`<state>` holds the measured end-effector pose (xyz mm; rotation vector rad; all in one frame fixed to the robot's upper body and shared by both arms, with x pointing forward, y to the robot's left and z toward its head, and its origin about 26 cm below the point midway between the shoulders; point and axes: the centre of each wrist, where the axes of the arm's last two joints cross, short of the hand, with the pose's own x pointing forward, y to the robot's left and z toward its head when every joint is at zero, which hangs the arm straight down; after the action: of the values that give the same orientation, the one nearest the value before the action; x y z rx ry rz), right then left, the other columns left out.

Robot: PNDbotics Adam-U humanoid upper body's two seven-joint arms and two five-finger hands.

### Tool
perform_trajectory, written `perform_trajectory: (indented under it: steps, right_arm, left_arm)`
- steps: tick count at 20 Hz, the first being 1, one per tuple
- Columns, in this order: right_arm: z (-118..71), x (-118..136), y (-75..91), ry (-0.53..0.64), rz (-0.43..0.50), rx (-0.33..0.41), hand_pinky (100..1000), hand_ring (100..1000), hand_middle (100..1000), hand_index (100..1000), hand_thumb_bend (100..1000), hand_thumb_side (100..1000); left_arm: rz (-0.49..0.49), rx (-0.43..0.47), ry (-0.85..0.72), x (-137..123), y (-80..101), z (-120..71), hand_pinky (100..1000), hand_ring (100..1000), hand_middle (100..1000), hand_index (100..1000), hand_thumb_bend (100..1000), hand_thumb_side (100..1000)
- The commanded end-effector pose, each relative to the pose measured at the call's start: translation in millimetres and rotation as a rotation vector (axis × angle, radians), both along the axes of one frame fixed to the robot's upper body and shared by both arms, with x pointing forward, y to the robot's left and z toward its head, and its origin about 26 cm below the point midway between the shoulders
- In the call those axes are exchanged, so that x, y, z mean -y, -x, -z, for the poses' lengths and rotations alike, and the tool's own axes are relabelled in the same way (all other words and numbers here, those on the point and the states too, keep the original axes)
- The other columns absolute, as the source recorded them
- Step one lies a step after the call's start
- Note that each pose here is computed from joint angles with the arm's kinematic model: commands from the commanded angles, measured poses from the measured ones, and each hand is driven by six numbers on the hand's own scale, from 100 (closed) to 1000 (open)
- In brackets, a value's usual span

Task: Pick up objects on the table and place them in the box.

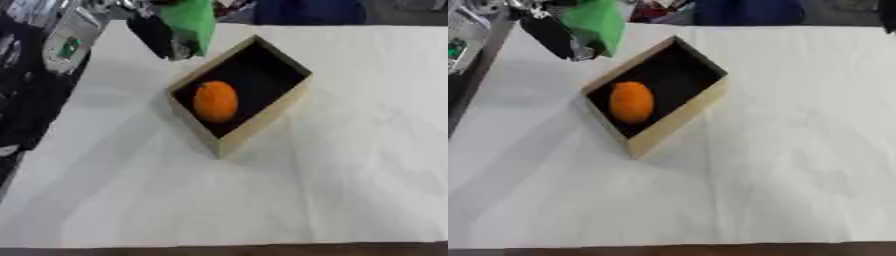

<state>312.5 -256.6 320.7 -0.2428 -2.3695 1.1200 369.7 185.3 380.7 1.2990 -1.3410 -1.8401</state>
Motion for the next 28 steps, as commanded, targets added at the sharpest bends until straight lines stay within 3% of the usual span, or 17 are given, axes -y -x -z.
perform_trajectory:
  steps: [1,11,18,22,24,25,28]
  right_arm:
    - [-6.2,1,3.1,-0.002,-0.003,0.018,904,934,679,890,100,665]
    - [-6.7,-1,3.4,-0.002,-0.013,0.014,906,932,679,891,100,677]
    - [-7.2,-3,3.6,-0.002,-0.022,0.014,906,932,678,892,100,683]
    - [-7.2,-2,3.6,-0.003,-0.020,0.013,907,932,678,892,100,687]
    - [-7.2,-2,3.6,-0.004,-0.019,0.013,907,932,678,892,100,686]
    - [-7.3,-2,3.6,-0.005,-0.019,0.014,907,932,678,892,100,687]
    - [-7.5,-2,3.8,-0.005,-0.017,0.015,907,932,678,892,100,686]
  left_arm:
    - [0.037,0.041,0.005,18,2.8,-2.4,748,716,580,794,100,514]
    - [0.063,0.039,0.083,45,-26.6,26.8,749,728,590,799,100,550]
    - [-0.011,0.064,0.082,47,-50.5,49.8,772,790,671,854,108,564]
    - [-0.060,0.123,0.033,47,-58.9,60.4,781,809,688,863,199,592]
    - [-0.070,0.139,0.014,47,-61.0,64.2,792,832,724,877,295,625]
    - [-0.073,0.146,0.007,48,-61.6,65.4,810,855,764,909,387,657]
    - [-0.066,0.178,-0.002,48,-61.4,66.4,827,864,763,912,586,693]
